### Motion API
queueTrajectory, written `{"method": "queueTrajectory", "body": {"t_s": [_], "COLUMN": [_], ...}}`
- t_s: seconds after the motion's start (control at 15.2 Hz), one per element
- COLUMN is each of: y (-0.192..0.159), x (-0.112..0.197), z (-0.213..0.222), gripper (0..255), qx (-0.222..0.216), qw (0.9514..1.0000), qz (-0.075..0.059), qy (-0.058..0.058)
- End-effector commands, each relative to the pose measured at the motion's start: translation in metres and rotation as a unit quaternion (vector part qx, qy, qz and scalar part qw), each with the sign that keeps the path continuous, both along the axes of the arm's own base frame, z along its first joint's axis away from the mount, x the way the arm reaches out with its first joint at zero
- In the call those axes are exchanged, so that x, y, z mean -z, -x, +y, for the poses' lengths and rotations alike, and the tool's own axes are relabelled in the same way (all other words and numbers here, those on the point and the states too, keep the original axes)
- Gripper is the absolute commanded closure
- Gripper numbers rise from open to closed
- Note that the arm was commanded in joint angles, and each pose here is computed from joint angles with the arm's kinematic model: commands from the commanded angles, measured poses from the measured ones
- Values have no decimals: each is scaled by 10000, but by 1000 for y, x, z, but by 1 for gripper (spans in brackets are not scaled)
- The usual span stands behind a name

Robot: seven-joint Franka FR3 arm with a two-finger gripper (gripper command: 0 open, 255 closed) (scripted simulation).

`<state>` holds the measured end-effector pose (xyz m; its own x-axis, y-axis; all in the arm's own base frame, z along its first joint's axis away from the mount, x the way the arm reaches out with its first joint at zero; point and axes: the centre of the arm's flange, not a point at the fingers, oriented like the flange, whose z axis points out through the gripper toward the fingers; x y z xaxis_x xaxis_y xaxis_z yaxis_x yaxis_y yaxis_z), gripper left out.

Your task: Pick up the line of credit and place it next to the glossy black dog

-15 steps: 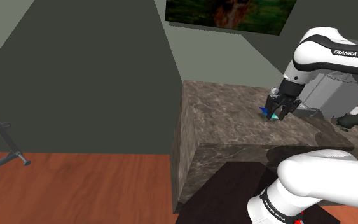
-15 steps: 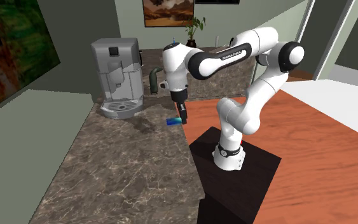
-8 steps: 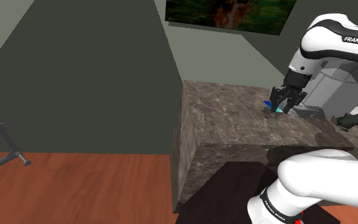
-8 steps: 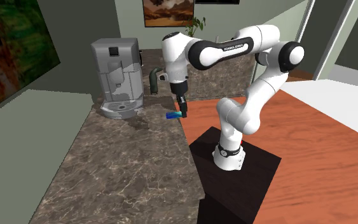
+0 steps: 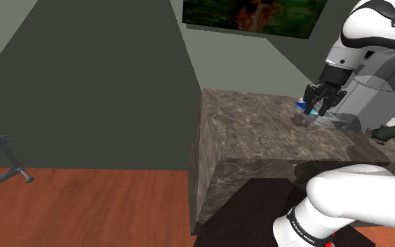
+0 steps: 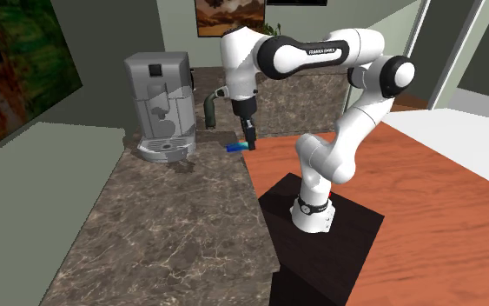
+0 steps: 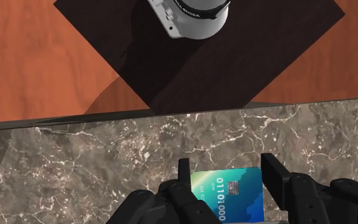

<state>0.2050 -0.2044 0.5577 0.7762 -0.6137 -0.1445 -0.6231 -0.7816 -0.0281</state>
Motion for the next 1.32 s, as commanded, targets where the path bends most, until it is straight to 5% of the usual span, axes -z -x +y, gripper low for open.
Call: {"method": "queueTrajectory", "body": {"t_s": [0.0,0.53,1.25], "y": [0,0,83], "x": [-11,-48,-49], "z": [0,0,-119], "gripper": [255,255,255], "qx": [0,0,0], "qw": [10000,10000,10000], "qz": [2,2,2], "qy": [-1,-1,-1]}}
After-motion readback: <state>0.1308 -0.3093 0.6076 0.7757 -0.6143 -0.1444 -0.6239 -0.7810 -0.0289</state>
